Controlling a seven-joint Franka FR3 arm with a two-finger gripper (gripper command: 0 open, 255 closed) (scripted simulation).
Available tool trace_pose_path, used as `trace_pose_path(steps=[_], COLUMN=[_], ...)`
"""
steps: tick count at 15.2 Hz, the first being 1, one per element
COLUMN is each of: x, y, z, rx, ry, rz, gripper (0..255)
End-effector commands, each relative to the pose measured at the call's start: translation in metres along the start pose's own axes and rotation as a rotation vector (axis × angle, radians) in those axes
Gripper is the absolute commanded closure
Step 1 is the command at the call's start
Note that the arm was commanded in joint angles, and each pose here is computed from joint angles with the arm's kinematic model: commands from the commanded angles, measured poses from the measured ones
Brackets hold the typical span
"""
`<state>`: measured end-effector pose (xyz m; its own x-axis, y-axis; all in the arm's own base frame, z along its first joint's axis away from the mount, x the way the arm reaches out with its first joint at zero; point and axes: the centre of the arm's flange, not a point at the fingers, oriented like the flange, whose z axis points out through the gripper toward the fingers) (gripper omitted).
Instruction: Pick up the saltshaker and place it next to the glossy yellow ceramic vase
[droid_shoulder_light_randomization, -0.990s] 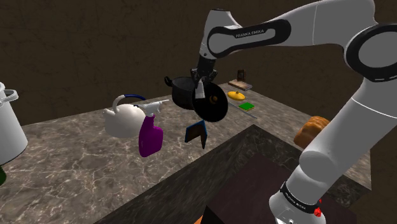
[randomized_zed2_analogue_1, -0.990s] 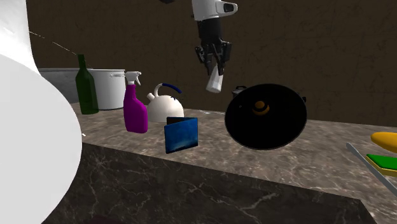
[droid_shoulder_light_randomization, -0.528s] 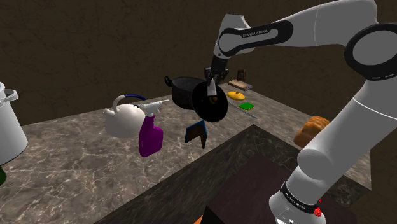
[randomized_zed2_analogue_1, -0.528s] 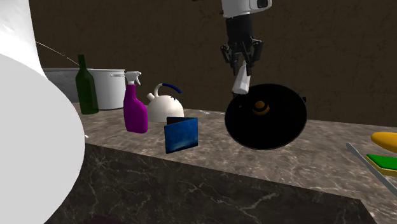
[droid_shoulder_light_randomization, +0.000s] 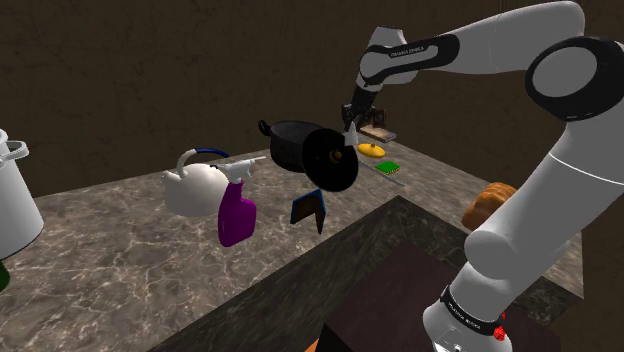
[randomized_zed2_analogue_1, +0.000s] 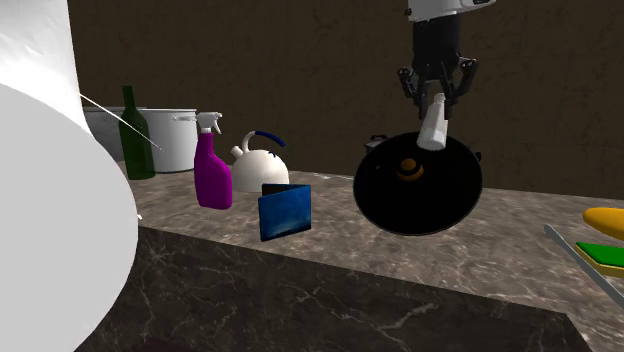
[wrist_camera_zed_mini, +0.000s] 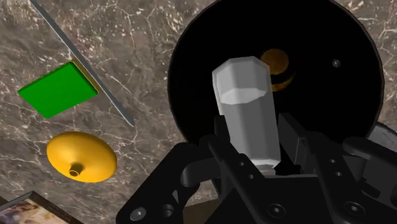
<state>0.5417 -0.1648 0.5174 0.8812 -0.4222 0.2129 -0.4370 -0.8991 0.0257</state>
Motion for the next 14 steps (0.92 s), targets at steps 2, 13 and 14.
trace_pose_path(steps=[2, 13, 14], x=[0.008, 0.055, 0.059], y=[0.04, 0.177, 0.189], z=[0.003, 0.017, 0.018], rx=[0.0, 0.0, 0.0], ry=[0.001, 0.001, 0.001], rz=[-0.001, -0.001, -0.001], gripper=[255, 255, 255])
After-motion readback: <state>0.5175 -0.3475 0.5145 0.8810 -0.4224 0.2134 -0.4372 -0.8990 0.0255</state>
